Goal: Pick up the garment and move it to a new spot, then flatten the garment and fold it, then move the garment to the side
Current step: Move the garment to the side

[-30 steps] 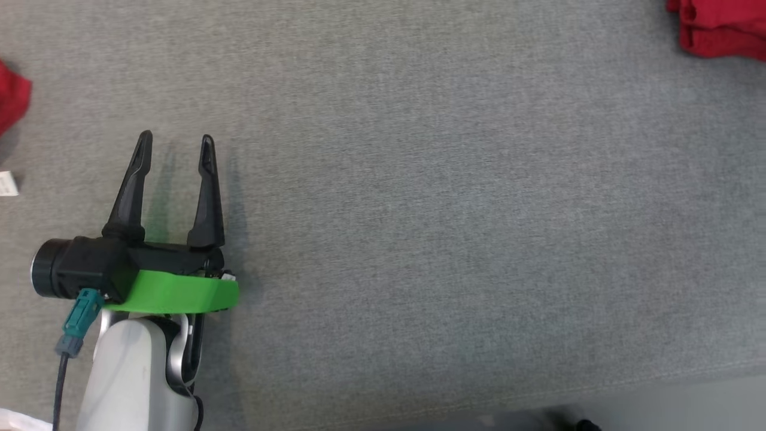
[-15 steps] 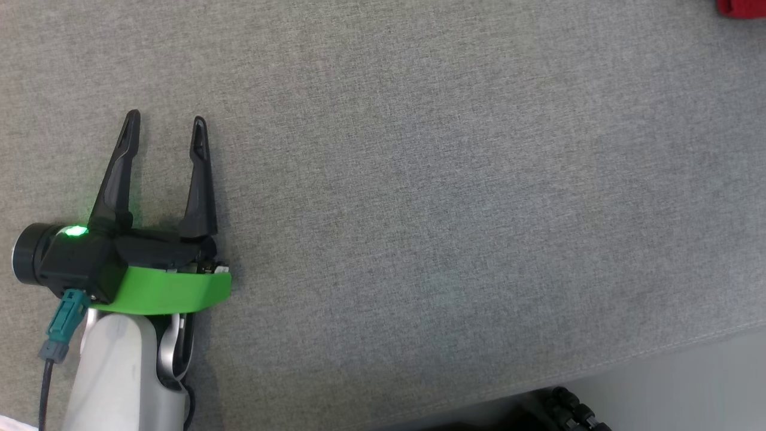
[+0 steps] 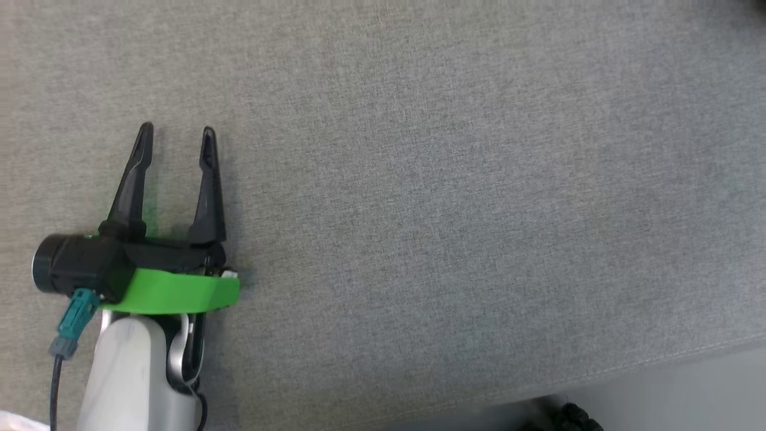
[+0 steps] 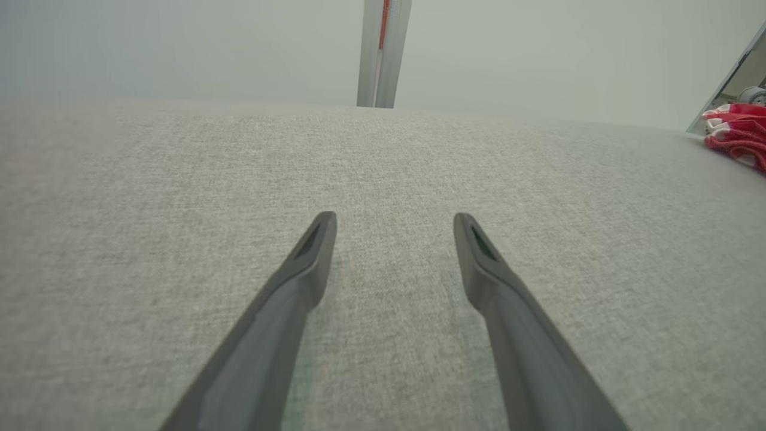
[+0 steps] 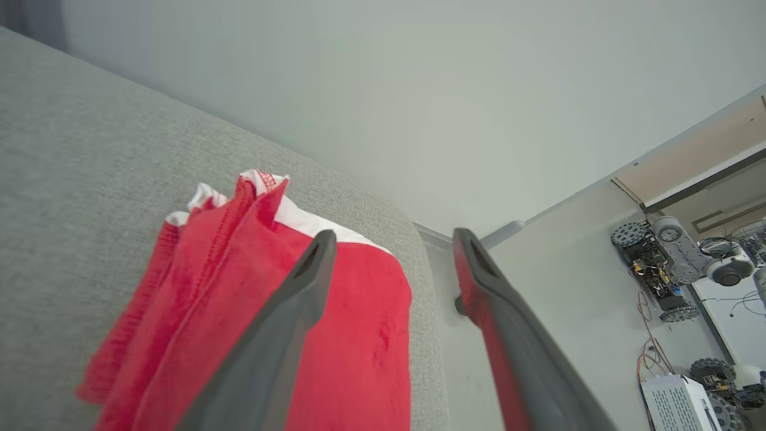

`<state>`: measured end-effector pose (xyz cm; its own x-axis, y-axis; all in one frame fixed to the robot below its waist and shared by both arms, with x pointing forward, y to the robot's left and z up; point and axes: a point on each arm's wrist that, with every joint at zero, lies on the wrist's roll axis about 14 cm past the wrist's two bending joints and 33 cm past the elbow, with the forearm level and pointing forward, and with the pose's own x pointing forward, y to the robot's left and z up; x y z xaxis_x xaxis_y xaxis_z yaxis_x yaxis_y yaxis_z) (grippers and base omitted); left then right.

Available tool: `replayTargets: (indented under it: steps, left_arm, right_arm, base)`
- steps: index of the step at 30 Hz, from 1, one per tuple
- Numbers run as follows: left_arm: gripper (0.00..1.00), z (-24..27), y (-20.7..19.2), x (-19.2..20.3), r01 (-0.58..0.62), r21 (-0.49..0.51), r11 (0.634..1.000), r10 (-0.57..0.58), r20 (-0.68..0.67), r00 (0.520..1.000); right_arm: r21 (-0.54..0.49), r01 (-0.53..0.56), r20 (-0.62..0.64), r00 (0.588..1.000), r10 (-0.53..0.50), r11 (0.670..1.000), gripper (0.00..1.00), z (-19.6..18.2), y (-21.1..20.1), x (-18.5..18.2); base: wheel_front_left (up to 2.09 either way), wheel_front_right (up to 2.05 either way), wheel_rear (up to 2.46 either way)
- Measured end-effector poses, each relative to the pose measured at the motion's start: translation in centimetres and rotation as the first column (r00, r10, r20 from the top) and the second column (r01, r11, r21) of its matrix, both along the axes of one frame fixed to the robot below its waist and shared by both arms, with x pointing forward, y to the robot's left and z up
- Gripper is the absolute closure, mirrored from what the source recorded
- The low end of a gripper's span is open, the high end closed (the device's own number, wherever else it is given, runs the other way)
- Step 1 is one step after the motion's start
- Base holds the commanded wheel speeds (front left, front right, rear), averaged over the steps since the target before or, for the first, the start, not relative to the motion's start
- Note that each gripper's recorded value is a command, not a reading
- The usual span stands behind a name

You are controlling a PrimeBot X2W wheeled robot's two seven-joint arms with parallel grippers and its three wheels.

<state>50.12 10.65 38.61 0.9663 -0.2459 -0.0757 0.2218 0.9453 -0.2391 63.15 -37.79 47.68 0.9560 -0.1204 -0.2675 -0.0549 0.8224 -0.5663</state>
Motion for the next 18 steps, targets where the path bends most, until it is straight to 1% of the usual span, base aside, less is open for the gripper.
replayTargets:
  steps: [3,6,8,11,14,18]
  left_arm:
    - [0.00,0.4,1.2,-1.1,-0.034,0.007,0.999,0.034,-0.015,0.999]
    - [0.00,1.4,2.3,-2.2,-0.074,0.007,0.997,0.074,-0.014,0.997]
    - [0.00,2.2,3.3,-3.1,-0.103,0.004,0.995,0.104,-0.010,0.995]
    - [0.00,3.2,4.7,-4.7,-0.145,0.011,0.989,0.145,-0.010,0.989]
    - [0.00,4.4,5.9,-6.0,-0.181,0.011,0.983,0.181,0.006,0.983]
    - [0.00,6.3,7.0,-7.5,-0.212,0.009,0.977,0.212,0.038,0.977]
  right_arm:
    - [0.067,-0.061,0.051,0.997,0.057,0.996,0.00,0.9,3.1,0.0]
    - [0.129,-0.160,0.147,0.979,0.140,0.979,0.00,3.4,7.1,0.0]
    - [0.173,-0.218,0.192,0.964,0.184,0.961,0.00,4.3,9.6,-1.1]
    - [0.230,-0.278,0.245,0.944,0.221,0.933,0.00,5.2,12.5,-3.0]
    - [0.266,-0.333,0.305,0.919,0.249,0.905,0.00,6.7,15.0,-4.9]
    - [0.330,-0.395,0.369,0.890,0.268,0.857,0.00,7.8,18.4,-7.7]
  base:
    - [0.00,0.00,0.00]
    - [0.00,0.00,0.00]
    - [0.00,0.00,0.00]
    - [0.00,0.00,0.00]
    - [0.00,0.00,0.00]
    - [0.00,0.00,0.00]
